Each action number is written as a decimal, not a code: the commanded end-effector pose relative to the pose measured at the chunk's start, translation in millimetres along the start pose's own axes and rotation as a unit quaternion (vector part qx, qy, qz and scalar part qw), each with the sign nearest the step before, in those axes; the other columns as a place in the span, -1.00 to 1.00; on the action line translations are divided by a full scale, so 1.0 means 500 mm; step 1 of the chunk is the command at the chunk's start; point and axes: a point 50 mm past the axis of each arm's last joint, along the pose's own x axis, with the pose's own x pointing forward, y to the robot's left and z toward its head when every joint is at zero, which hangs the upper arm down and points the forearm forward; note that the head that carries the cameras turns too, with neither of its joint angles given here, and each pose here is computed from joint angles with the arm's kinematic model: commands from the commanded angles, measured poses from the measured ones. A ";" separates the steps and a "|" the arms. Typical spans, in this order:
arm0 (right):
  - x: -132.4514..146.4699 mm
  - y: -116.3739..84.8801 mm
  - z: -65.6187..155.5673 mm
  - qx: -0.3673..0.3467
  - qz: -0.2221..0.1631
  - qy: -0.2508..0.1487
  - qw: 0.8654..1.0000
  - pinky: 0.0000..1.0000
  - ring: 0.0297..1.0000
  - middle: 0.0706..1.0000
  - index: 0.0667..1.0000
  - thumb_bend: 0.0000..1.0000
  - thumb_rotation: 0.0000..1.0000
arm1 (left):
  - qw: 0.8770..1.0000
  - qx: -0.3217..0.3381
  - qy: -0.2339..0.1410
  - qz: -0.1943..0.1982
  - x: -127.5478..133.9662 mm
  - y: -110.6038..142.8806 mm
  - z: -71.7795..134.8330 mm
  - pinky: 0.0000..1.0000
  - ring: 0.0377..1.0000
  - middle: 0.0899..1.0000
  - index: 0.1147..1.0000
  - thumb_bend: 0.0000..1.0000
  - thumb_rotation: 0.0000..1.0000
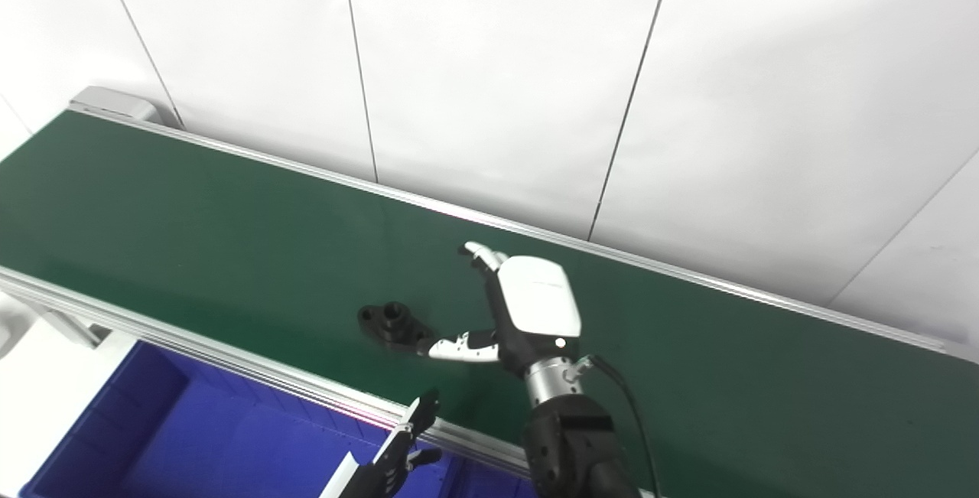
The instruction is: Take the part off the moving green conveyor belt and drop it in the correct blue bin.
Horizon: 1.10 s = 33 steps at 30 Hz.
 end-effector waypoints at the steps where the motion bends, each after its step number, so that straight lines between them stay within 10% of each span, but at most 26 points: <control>1: 0.021 -0.023 0.030 0.000 -0.029 -0.014 0.999 0.00 0.29 0.47 0.63 0.73 -0.05 | 1.000 -0.010 -0.020 0.012 -0.004 -0.007 0.022 0.75 1.00 1.00 1.00 0.57 0.77; 33: 0.026 0.088 -0.025 -0.013 0.018 0.017 1.000 -0.27 -0.01 0.34 0.50 0.55 -0.08 | 1.000 -0.014 -0.020 0.019 -0.007 -0.033 0.036 0.74 0.98 1.00 1.00 0.64 0.76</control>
